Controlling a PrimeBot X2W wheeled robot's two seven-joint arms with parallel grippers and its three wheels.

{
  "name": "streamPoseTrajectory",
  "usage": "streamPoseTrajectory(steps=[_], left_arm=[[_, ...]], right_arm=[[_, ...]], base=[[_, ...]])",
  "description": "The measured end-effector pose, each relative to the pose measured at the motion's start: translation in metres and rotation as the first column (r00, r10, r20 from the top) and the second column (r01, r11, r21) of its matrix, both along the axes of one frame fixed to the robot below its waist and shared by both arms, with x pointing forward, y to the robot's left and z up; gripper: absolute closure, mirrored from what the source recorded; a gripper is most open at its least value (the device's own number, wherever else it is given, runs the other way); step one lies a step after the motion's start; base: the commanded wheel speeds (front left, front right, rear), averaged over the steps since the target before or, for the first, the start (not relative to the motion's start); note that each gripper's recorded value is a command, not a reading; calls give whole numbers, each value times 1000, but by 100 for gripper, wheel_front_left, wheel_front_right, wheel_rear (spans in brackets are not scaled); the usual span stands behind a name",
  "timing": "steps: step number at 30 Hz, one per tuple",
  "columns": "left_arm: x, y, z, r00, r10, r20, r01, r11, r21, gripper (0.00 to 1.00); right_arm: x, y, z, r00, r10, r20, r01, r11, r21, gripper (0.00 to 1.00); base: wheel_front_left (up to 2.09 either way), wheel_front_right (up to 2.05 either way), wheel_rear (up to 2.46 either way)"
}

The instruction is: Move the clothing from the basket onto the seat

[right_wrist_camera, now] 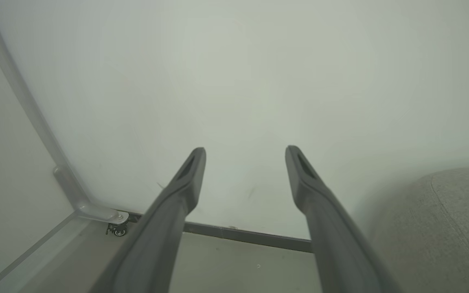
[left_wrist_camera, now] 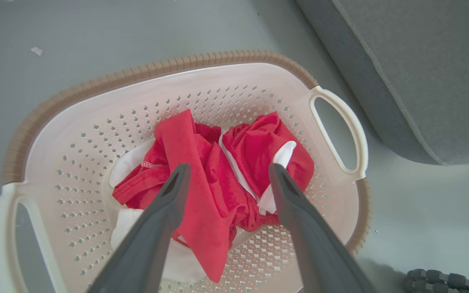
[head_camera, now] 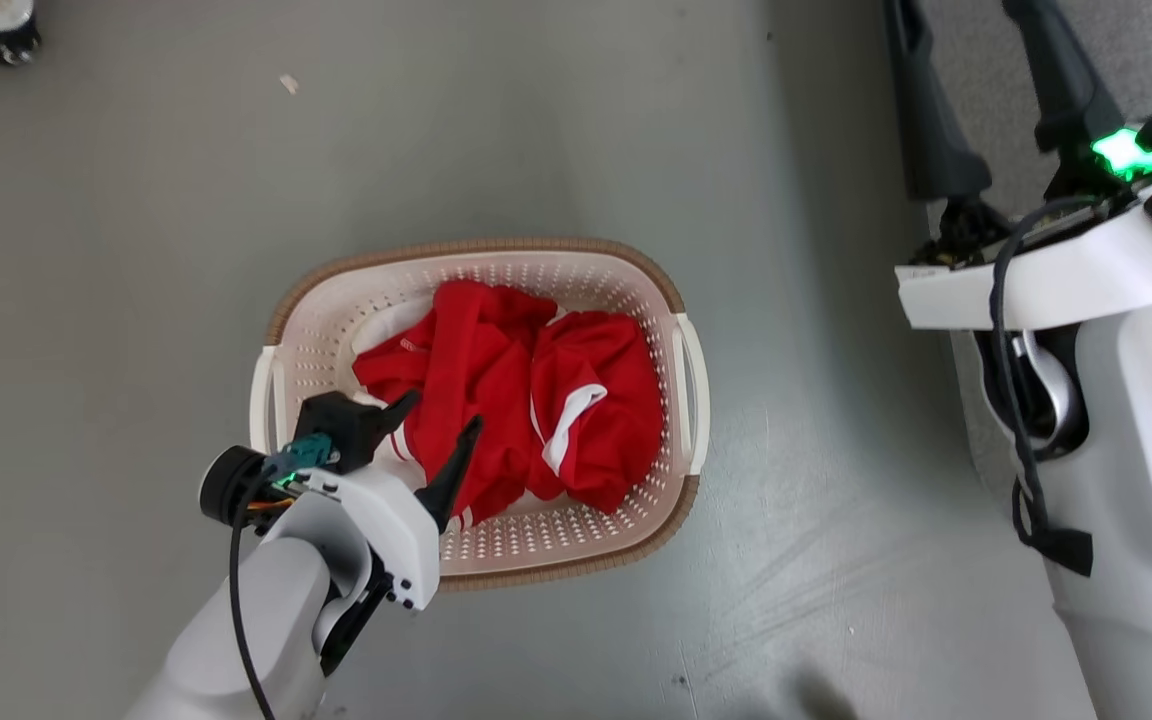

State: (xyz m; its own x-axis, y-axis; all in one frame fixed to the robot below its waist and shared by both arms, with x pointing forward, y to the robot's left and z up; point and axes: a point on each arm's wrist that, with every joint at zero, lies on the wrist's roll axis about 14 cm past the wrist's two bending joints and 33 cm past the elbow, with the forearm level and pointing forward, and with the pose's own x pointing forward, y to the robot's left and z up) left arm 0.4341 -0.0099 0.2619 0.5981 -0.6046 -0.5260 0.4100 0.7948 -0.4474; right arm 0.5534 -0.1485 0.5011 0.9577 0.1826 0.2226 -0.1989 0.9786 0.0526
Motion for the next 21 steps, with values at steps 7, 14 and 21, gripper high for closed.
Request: streamPoseTrajectory(steps=[7,14,21], left_arm=[[-3,-13,-24,996,-42,-79,42,999,-6,0],[1,-17,-52,988,-87,-128,91,995,27,0],[0,-15,-77,977,-124,-176,137,988,66,0]], right_arm=[[17,6,-3,999,21,31,-20,1000,-11,0],[29,9,-24,999,32,10,-32,999,-16,0],[39,9,-35,999,37,9,-37,999,-20,0]], base=[[0,0,0],[0,0,0],[0,0,0]])
